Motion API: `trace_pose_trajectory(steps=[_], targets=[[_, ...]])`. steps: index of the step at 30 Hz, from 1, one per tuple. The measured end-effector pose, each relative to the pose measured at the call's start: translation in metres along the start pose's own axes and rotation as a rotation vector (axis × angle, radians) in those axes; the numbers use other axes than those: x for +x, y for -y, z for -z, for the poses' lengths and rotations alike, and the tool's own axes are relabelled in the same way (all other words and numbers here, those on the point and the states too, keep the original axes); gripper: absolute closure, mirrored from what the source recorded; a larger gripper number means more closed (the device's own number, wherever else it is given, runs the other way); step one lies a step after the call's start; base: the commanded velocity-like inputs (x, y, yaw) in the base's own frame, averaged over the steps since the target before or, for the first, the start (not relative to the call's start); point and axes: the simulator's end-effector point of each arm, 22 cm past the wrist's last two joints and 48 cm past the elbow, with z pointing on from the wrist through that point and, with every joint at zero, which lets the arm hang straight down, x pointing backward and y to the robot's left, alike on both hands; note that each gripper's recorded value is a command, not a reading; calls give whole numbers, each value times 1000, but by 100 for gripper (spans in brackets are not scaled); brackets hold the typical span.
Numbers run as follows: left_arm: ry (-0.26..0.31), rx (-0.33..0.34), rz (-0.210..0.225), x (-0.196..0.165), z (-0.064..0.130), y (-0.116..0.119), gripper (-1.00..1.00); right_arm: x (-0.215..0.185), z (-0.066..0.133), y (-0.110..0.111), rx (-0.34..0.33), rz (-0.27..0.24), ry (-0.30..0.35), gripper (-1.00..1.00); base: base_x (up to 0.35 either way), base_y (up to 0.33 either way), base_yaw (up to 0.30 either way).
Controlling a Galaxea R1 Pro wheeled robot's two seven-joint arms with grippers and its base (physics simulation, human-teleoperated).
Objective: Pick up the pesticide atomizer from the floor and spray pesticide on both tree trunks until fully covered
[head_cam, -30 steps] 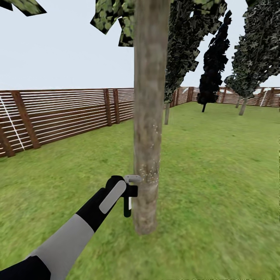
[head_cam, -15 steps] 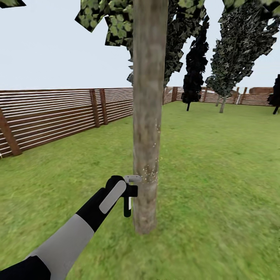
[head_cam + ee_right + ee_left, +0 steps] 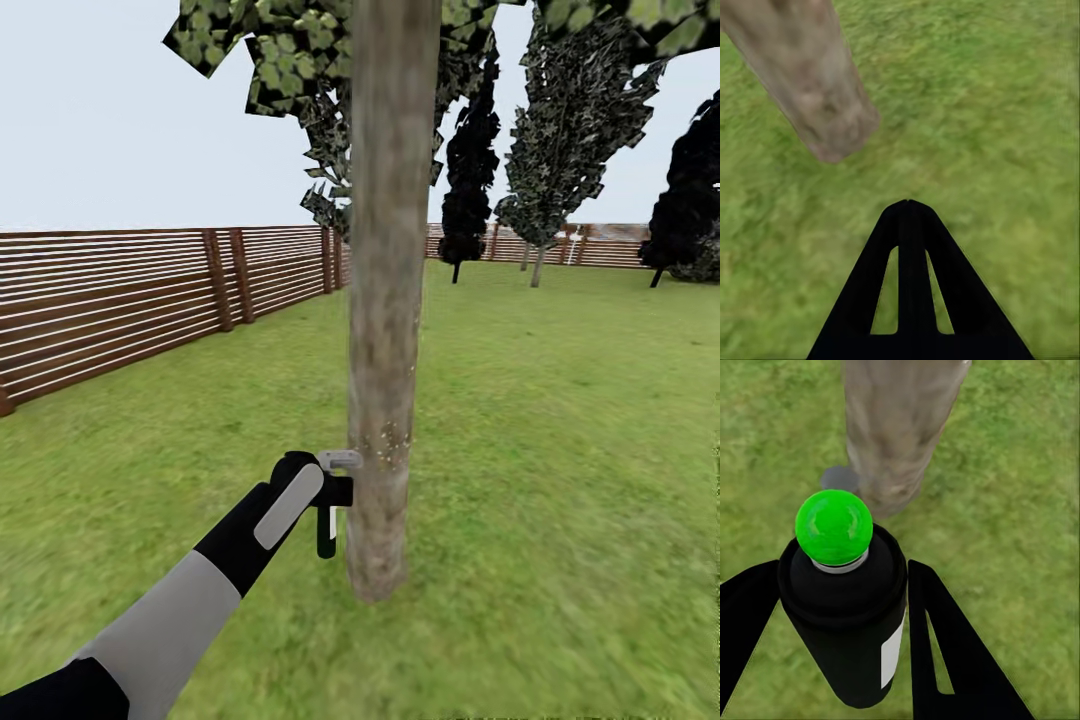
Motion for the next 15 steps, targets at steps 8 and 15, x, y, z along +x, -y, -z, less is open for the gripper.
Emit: trace_pose_trajectory(steps=[8, 15], targets=[[0, -1, 0, 0, 0, 0, 100, 0, 0, 0, 1, 0, -1, 100, 0, 350, -238], [0, -1, -1, 0, 0, 0, 100, 0, 0, 0, 1, 0, -1, 100, 0, 350, -246]])
